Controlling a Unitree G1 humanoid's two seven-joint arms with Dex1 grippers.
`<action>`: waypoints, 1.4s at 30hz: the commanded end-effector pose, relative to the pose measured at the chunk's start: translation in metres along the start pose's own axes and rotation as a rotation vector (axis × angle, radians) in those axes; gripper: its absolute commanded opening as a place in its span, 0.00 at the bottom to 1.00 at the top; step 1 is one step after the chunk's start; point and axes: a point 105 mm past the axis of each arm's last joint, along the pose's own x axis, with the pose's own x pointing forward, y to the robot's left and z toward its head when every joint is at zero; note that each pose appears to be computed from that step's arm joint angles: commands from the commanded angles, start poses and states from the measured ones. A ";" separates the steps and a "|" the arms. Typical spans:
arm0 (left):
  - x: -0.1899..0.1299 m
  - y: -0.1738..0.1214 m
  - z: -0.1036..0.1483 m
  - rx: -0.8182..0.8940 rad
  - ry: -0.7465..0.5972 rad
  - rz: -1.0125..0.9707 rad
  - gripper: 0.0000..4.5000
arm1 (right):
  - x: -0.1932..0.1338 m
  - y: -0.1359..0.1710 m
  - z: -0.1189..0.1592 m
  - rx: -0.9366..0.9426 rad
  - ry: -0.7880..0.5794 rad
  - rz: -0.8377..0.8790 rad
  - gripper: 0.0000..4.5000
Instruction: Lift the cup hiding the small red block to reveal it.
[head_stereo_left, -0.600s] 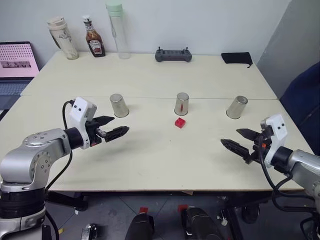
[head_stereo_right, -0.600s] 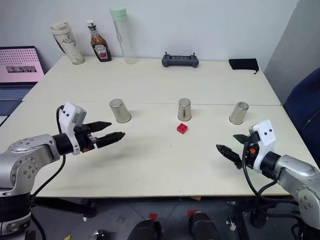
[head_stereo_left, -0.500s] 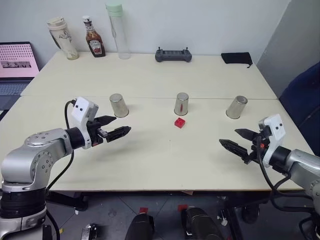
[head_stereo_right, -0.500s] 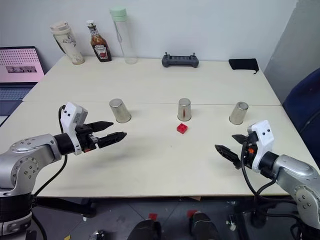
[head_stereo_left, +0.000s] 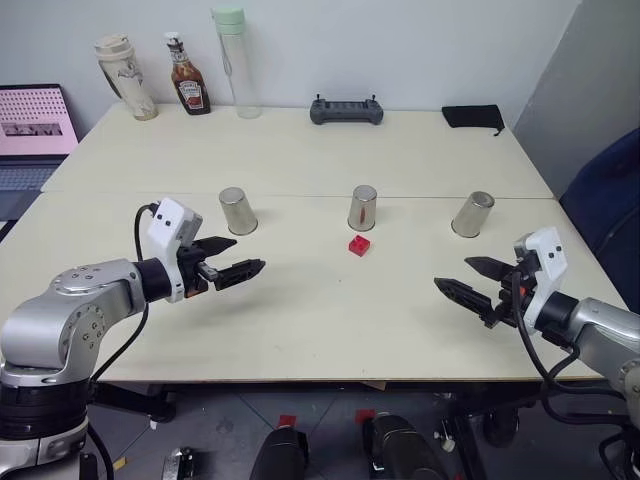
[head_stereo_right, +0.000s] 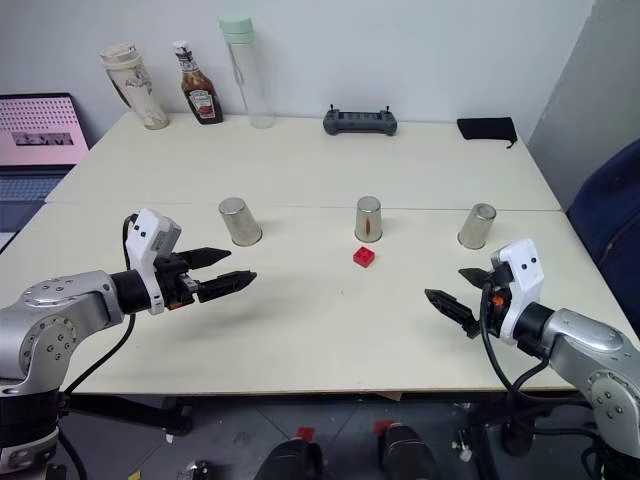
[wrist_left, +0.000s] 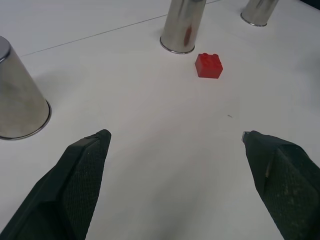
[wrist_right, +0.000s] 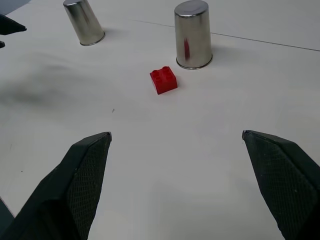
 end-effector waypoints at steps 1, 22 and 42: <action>-0.003 -0.006 0.005 0.057 0.001 -0.022 1.00 | -0.006 -0.003 0.007 -0.034 -0.035 -0.047 0.99; -0.002 -0.009 0.013 0.112 -0.064 -0.052 1.00 | -0.007 0.003 0.003 -0.006 -0.032 -0.018 0.99; 0.001 -0.006 0.011 0.136 -0.079 -0.035 1.00 | -0.004 -0.004 0.009 -0.005 -0.075 -0.060 0.99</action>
